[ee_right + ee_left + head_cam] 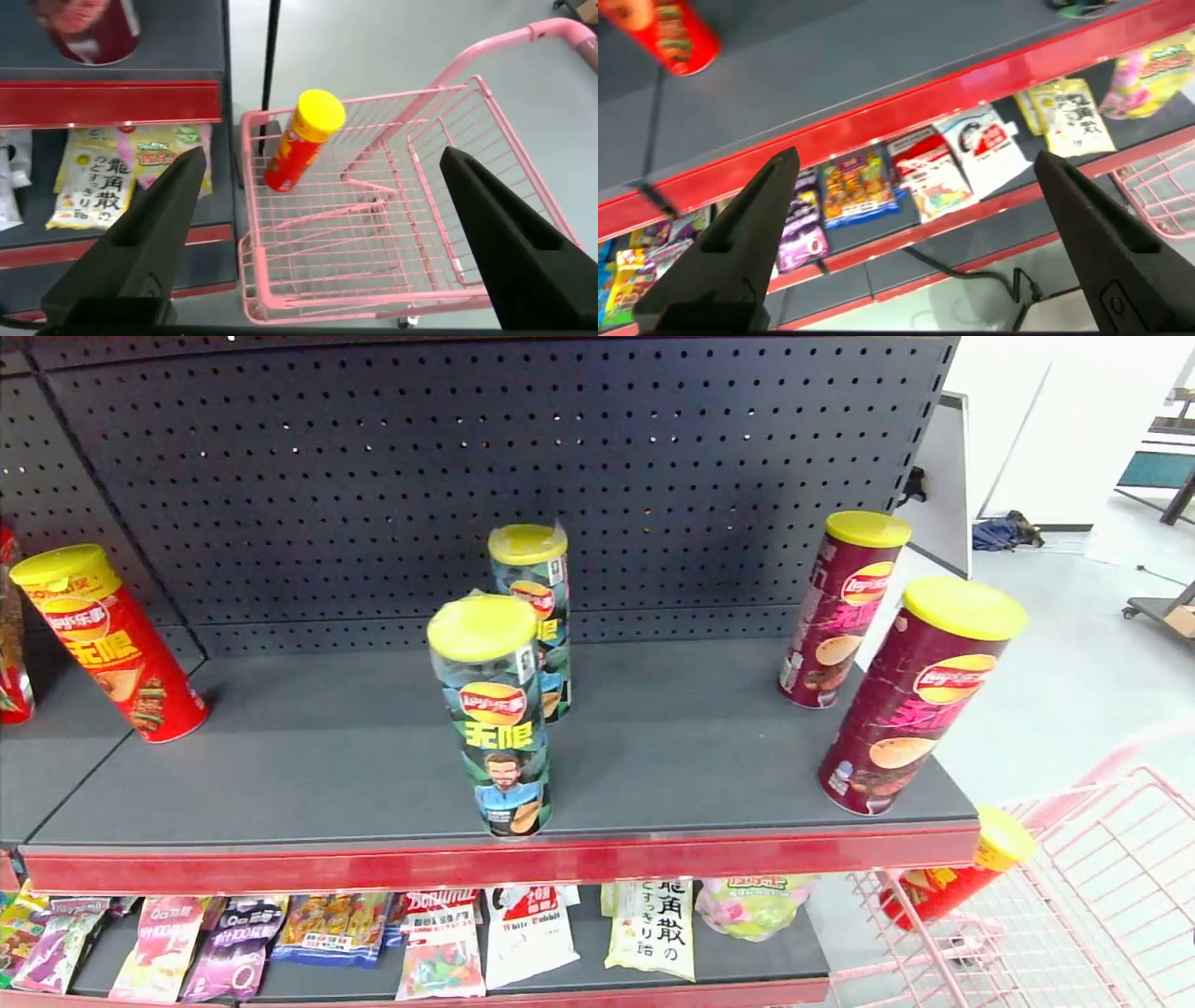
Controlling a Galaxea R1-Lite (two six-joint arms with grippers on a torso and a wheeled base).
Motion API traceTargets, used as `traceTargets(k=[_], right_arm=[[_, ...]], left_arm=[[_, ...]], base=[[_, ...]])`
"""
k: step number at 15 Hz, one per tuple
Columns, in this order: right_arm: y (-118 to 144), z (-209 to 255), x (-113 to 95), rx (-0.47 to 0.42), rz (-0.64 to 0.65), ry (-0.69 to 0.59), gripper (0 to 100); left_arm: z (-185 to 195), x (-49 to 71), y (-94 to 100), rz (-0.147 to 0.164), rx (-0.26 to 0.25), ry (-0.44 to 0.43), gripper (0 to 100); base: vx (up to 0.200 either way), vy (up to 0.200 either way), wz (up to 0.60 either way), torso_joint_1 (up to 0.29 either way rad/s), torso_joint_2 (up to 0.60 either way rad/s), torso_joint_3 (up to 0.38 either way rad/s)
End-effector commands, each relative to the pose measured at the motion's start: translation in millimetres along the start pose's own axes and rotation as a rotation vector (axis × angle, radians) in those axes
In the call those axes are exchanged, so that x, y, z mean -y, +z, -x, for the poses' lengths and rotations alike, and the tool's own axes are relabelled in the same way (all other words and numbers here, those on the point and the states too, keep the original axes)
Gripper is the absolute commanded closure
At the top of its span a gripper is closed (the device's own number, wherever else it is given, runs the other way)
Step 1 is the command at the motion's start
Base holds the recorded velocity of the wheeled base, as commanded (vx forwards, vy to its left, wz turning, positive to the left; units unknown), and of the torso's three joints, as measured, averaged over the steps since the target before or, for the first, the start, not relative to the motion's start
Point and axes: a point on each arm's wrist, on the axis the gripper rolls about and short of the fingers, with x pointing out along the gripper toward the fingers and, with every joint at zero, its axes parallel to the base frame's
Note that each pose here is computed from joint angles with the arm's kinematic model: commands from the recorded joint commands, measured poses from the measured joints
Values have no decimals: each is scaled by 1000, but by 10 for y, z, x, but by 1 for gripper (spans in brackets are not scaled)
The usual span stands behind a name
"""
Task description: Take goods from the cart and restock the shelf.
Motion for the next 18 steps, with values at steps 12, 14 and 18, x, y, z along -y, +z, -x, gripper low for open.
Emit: traceTargets(k=[12,14,18], right_arm=[[-6,-4,-2,-4,1,2,0],[-59,-17,-11,-21,6,0,0],[-155,21,-17,-11,22,-1,0]], left_arm=[[189,62,-100,-19,130,-56,0],[228,73,-117,-24,158,-63,0],[308,157,-333,-40,238,-147,0]], base=[[0,0,-500,4,0,2],[0,0,0,0,0,0],[0,0,0,-18,32,21]])
